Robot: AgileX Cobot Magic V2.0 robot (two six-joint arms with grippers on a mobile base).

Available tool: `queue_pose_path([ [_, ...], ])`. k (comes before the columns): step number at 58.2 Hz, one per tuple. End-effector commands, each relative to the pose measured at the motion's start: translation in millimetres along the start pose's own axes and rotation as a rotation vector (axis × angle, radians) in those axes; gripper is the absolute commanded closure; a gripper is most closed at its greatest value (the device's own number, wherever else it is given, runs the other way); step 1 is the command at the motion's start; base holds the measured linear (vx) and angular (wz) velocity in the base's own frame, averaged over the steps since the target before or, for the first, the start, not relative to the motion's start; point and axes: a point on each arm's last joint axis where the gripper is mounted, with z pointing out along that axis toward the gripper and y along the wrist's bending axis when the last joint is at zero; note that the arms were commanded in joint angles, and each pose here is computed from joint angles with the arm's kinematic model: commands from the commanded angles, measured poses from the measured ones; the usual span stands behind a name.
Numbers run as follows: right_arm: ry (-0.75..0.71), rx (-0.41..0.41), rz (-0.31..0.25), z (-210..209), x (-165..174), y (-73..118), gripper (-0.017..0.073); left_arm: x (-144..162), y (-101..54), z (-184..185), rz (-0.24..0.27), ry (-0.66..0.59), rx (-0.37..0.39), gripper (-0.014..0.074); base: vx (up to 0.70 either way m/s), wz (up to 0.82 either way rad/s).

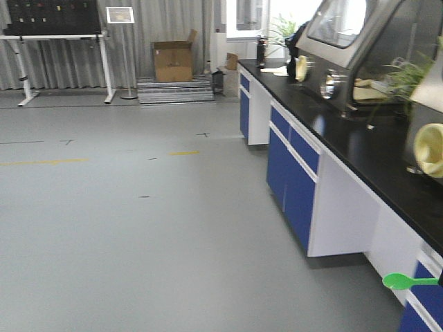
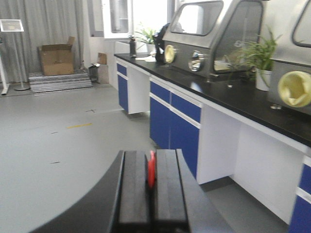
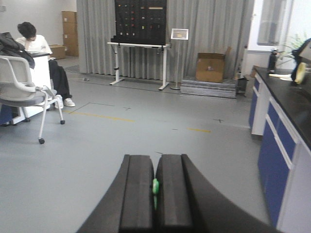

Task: Sort red and green spoons into left cabinet
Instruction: 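Drive the base across the room to the white cabinet holding both spoons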

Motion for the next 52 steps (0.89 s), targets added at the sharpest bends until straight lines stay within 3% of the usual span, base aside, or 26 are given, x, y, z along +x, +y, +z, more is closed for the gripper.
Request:
queue_pose_path([
  [1, -0.024, 0.039, -0.027, -0.3, -9.6, -3.6, 0.0564, -13.3, 0.9, -0.6, -0.006, -0.088, -0.014, 0.0594, 0.39, 0.28],
  [52, -0.025, 0.041, -0.027, -0.4, -9.7, -3.9, 0.0564, -13.3, 0.9, -0.6, -0.006, -0.088, -0.014, 0.0594, 0.53, 0.35],
])
